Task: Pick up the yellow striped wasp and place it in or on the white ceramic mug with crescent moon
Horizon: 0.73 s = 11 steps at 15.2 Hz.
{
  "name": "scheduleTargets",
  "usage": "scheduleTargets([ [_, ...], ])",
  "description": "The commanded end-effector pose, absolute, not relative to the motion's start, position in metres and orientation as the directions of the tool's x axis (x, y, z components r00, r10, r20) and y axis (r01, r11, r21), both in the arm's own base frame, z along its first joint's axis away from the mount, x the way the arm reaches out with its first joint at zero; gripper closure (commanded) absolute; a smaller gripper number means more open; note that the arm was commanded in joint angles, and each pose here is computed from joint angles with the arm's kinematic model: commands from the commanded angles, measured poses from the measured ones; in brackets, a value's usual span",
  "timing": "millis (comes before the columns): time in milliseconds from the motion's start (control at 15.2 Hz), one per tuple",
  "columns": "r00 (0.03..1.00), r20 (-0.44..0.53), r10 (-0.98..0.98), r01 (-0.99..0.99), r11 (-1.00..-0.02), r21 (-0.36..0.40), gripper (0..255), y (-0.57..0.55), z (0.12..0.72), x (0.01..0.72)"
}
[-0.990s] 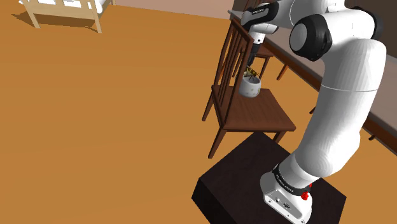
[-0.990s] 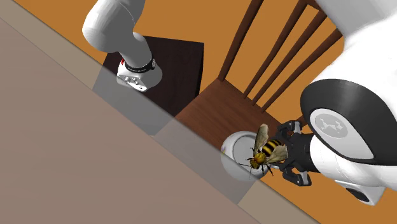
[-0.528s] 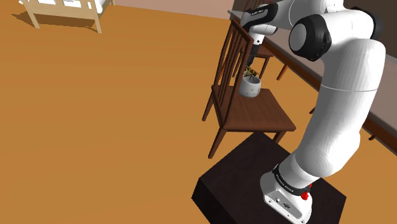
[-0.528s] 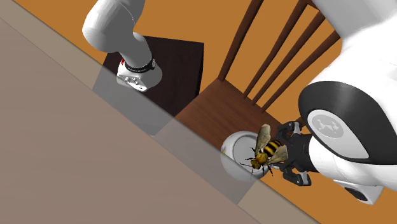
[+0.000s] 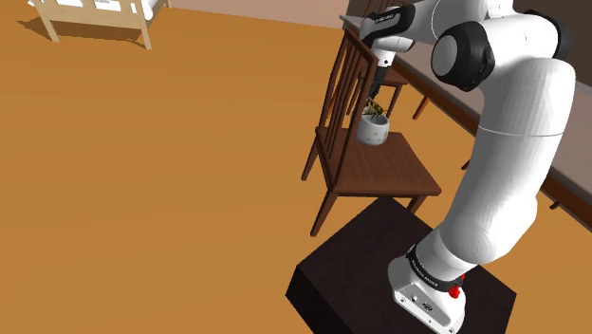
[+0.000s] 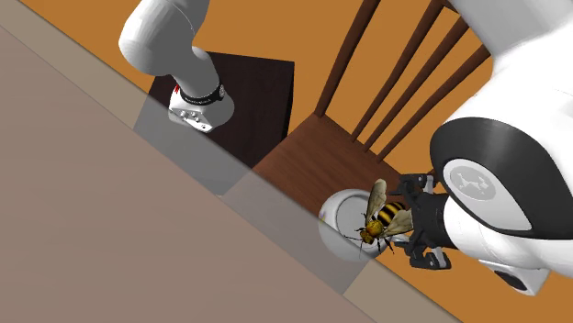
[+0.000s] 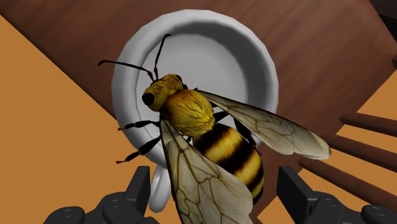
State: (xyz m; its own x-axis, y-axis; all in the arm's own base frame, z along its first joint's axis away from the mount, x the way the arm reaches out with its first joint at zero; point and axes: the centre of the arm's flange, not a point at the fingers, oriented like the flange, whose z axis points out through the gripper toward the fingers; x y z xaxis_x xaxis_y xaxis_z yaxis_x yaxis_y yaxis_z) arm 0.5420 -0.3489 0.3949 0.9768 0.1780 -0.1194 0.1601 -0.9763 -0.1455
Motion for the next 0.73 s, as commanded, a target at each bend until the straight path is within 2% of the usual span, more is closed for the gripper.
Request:
scheduleTargets([
  [0,0.977,-0.120,0.178,0.160,-0.976,-0.146,0,-0.350,0.415,0.547],
  [132,0.977,-0.120,0.178,0.160,-0.976,-0.146,0,-0.353,0.438,0.550],
  [660,0.977,-0.120,0.178,0.160,-0.976,-0.146,0,-0.353,0.438,0.550],
])
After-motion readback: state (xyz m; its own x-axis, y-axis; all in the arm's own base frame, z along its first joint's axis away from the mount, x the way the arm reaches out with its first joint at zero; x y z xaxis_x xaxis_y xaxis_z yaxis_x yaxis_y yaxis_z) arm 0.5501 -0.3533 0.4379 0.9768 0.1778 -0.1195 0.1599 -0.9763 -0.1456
